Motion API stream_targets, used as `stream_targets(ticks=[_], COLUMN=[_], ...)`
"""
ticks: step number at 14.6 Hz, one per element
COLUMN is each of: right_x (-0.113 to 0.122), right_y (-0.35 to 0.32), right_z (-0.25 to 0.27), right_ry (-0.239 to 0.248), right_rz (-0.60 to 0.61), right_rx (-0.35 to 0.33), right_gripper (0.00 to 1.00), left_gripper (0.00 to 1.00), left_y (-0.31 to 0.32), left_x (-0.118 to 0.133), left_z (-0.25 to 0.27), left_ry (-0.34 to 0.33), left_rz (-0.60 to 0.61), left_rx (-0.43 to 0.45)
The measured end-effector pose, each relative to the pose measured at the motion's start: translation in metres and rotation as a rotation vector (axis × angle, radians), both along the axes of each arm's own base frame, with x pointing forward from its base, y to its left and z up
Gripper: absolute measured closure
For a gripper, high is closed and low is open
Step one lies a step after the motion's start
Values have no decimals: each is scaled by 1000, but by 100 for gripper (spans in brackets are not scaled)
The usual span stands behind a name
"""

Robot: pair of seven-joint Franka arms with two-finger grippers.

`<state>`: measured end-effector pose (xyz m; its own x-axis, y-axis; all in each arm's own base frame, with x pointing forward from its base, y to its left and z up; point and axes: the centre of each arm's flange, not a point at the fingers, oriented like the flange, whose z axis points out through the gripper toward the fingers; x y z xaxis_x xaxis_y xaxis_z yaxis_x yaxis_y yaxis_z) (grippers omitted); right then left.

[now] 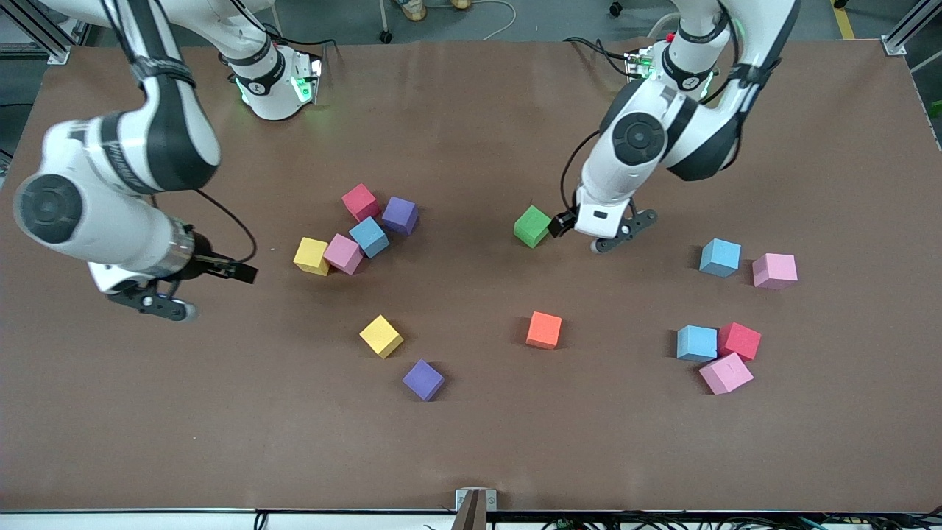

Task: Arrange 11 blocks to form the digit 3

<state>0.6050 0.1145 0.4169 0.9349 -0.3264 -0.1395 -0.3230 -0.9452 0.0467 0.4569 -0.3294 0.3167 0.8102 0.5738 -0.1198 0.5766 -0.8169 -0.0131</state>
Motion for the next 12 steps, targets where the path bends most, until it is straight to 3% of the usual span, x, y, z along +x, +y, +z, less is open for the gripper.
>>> stream_targets(ticks=[4,9,12], right_x=[-38,-98,-113], right_y=[61,117,114], right_z=[-73,-144,-161], right_ry=[-15,-75,-48], right_rz=[-83,-159,-169], right_rx=[-25,-30,-48], right_gripper=[0,0,0], left_gripper=[0,0,0], left_y=[-35,-47,-48], left_x=[-24,-31,-31], left_z=[-37,-80,-95], left_ry=[12,40,51], left_rz=[159,233,235], left_rx=[27,13,11])
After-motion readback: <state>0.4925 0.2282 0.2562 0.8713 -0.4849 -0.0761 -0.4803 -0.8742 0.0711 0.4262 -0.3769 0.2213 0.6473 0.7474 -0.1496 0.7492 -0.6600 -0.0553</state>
